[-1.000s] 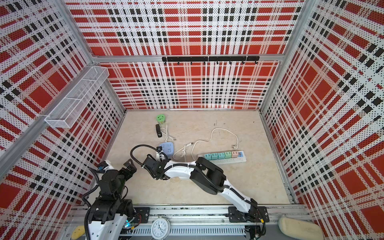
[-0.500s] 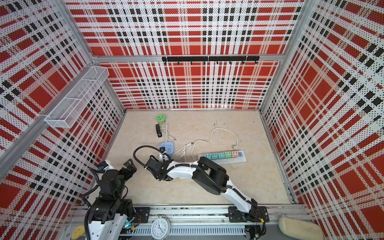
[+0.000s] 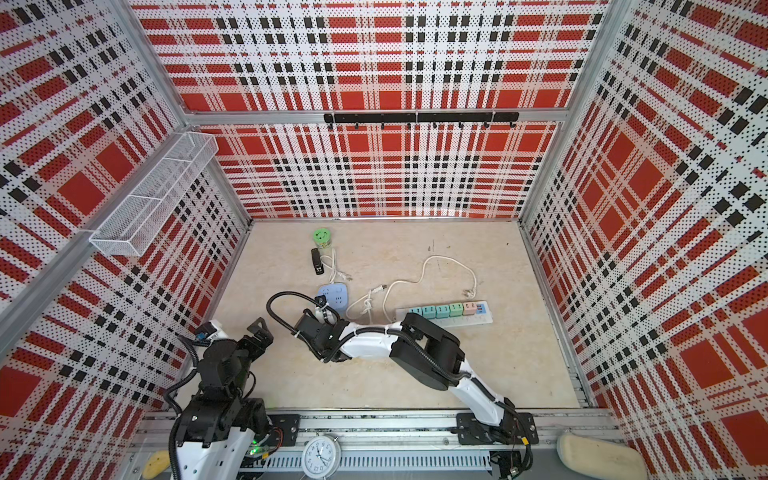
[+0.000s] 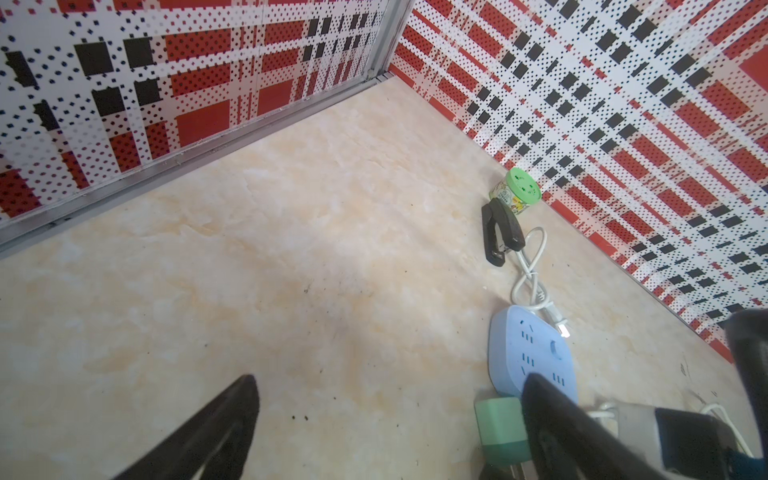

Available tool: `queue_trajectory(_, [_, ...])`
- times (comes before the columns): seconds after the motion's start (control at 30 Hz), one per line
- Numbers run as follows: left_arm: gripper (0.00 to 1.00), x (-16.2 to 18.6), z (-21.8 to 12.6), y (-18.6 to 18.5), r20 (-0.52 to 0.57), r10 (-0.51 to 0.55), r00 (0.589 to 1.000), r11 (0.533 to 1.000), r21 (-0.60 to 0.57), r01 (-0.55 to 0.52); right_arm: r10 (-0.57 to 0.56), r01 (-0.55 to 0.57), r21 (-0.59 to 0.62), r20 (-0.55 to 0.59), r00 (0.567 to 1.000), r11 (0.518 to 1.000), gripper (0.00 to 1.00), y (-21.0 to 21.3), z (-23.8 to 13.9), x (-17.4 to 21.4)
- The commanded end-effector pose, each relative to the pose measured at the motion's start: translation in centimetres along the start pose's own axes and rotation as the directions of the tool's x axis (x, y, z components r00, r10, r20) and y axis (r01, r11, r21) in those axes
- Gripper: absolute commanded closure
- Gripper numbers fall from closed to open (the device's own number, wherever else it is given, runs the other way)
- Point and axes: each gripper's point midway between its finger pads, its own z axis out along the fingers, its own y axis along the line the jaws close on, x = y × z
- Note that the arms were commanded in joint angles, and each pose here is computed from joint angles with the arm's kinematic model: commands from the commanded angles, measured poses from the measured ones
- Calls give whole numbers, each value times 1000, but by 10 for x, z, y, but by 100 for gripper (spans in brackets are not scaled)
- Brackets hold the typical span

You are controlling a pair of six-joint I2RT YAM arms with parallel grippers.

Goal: Insert the plug
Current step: 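Grasp the mint-green charger with the right gripper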

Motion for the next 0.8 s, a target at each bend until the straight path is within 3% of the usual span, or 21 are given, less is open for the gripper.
queue_trajectory(0.0, [1, 0, 1, 4, 11, -15, 1000, 1000, -17, 15, -39, 39, -61, -8, 999, 997, 27, 12, 11, -6])
queue_trajectory(0.53, [1, 1, 2, 3, 8, -13, 1000, 1000, -10, 13, -197, 197, -12, -90, 976, 980, 27, -5, 41, 6])
queue_trajectory(0.63, [1, 1, 2, 3, 8, -12, 1000, 1000, -9, 13, -194, 193, -20, -102, 976, 981, 33, -8, 47, 7])
queue_trajectory(0.77, [1, 2, 2, 1, 4, -9, 1000, 1000, 4, 9, -199, 196, -35, -90, 976, 980, 47, -7, 45, 7])
